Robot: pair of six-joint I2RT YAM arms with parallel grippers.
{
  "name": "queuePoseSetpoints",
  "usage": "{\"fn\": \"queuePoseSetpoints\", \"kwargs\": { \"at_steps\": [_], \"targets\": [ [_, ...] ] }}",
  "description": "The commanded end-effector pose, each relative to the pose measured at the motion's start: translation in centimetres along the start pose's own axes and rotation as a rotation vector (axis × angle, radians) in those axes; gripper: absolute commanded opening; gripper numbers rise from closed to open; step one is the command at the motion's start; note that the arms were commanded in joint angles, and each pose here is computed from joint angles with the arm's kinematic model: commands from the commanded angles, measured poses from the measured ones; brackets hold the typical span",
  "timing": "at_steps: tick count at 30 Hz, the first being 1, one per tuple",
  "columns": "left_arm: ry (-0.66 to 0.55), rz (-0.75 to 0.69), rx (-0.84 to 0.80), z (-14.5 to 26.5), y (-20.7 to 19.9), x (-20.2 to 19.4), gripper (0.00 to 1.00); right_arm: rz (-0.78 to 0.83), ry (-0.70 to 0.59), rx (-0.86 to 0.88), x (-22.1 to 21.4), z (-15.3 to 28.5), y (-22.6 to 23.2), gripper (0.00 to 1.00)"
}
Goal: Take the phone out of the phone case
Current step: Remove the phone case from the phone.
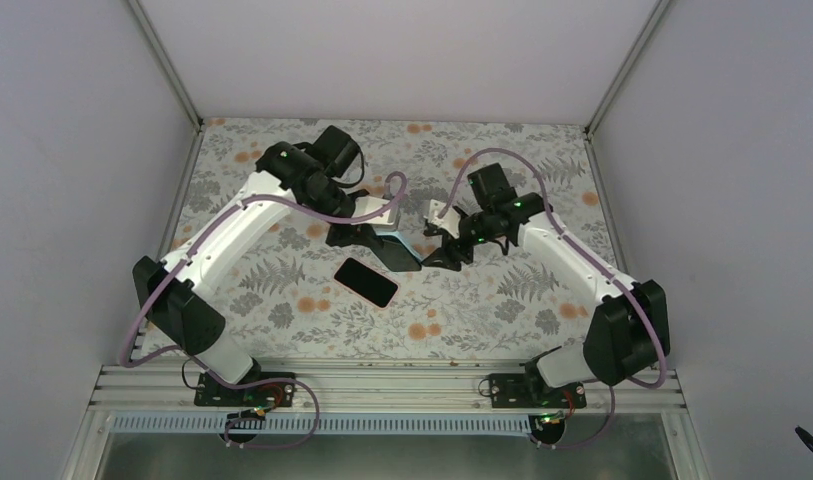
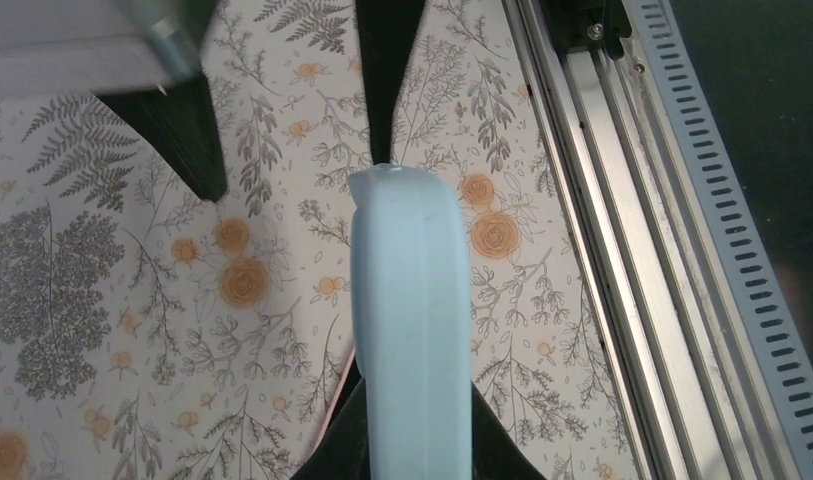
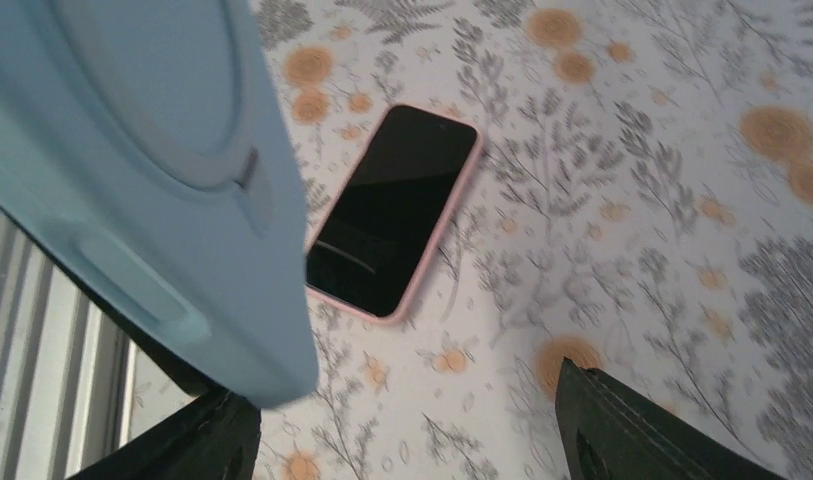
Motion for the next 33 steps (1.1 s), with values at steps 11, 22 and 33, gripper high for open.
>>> {"fn": "queuePoseSetpoints", "kwargs": {
  "at_steps": [11, 22, 33],
  "targets": [
    [-0.349, -0.093, -0.131, 5.2, -0.5, 3.3, 0.02, 0.216, -0.434, -0.028, 10.8, -0.1, 0.1, 0.8],
    [-0.43, -0.003, 0.171, 5.6, 6.8, 0.1, 0.02, 0.238, -0.704, 0.494, 17.8, -0.4, 2.0, 0.81],
    [-0.456, 0.011, 0.388, 8.1, 8.8, 2.8, 0.2, 0.104, -0.653, 0.507, 18.9, -2.1, 0.0, 0.04]
  ]
}}
Point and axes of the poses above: each gripper's point midway between its finger pads, its own z axis back along the fingers, its own y axis along the line the jaws close on, x = y × z, the point moved 10 cm from there along z, back along the fingers, and after that the axes turned 15 degrees about z, right-handed, at the moved point
